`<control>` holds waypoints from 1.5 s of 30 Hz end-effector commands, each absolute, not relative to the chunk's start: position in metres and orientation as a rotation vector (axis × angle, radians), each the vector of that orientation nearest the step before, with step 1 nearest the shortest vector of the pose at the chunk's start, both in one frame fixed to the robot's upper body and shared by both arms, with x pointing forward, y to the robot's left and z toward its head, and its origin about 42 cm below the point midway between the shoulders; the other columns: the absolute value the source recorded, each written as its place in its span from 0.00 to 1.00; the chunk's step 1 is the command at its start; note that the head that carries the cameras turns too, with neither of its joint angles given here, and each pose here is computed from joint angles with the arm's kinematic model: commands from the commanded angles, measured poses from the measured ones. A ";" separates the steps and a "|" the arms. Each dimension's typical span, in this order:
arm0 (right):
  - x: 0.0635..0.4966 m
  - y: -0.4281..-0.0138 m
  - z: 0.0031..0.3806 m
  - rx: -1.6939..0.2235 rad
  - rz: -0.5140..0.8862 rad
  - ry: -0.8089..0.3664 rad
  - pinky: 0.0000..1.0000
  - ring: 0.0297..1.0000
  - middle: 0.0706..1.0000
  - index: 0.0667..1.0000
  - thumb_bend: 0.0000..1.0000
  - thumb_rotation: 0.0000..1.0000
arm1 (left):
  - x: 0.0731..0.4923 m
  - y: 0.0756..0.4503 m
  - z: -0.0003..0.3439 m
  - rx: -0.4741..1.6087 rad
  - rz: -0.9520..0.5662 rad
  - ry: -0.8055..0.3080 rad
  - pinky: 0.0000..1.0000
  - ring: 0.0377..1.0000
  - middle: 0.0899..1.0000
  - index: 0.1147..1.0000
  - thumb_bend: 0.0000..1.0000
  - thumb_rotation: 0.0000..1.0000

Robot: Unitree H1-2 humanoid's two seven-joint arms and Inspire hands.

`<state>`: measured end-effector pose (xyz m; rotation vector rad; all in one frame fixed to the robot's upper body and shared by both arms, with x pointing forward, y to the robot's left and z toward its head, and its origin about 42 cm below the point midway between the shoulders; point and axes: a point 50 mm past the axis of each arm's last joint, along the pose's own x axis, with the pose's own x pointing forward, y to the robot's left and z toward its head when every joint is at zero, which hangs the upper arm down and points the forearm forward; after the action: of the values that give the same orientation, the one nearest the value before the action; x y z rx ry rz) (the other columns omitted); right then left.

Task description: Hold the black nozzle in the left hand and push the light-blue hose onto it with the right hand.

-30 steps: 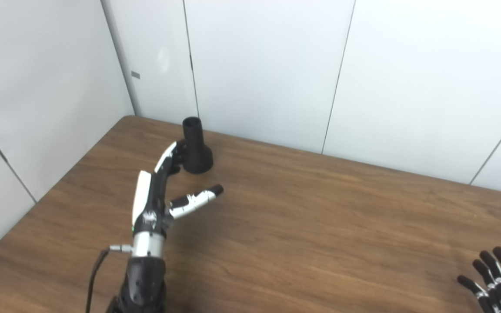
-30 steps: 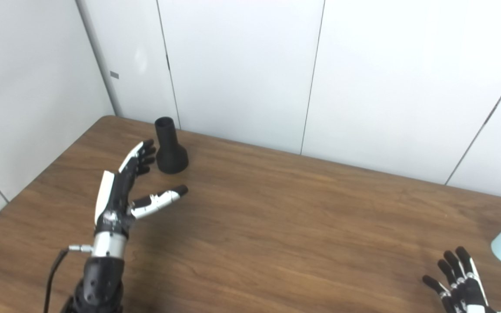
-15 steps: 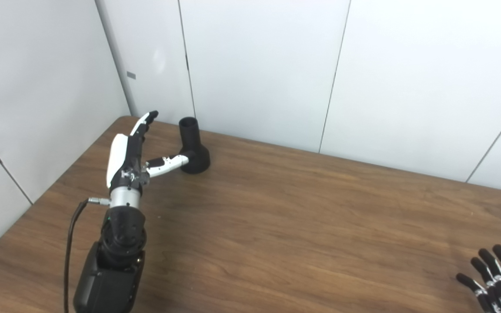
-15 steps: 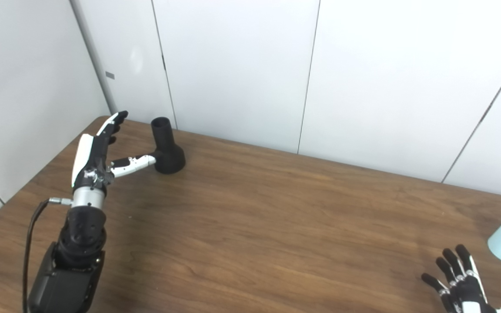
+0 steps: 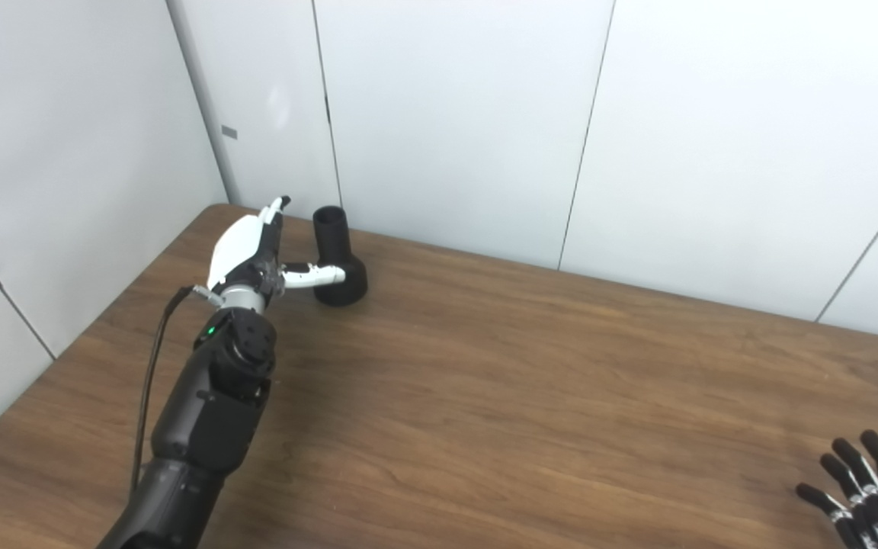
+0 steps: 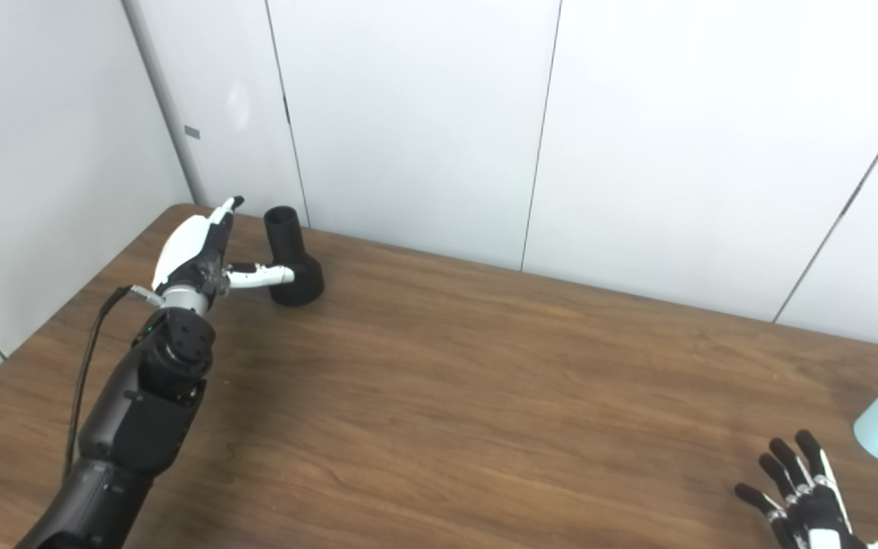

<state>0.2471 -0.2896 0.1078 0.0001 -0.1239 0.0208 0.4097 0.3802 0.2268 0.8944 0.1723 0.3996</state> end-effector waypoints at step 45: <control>0.231 -0.279 0.101 -0.033 -0.016 -0.086 0.74 0.88 0.90 0.93 0.65 0.90 | 0.464 0.359 0.220 1.044 0.366 0.272 1.00 0.97 0.89 0.83 0.99 0.44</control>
<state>0.2385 -0.2850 0.1088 -0.0585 -0.1090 -0.0034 0.4515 0.3601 0.1916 1.0365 0.3481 0.3324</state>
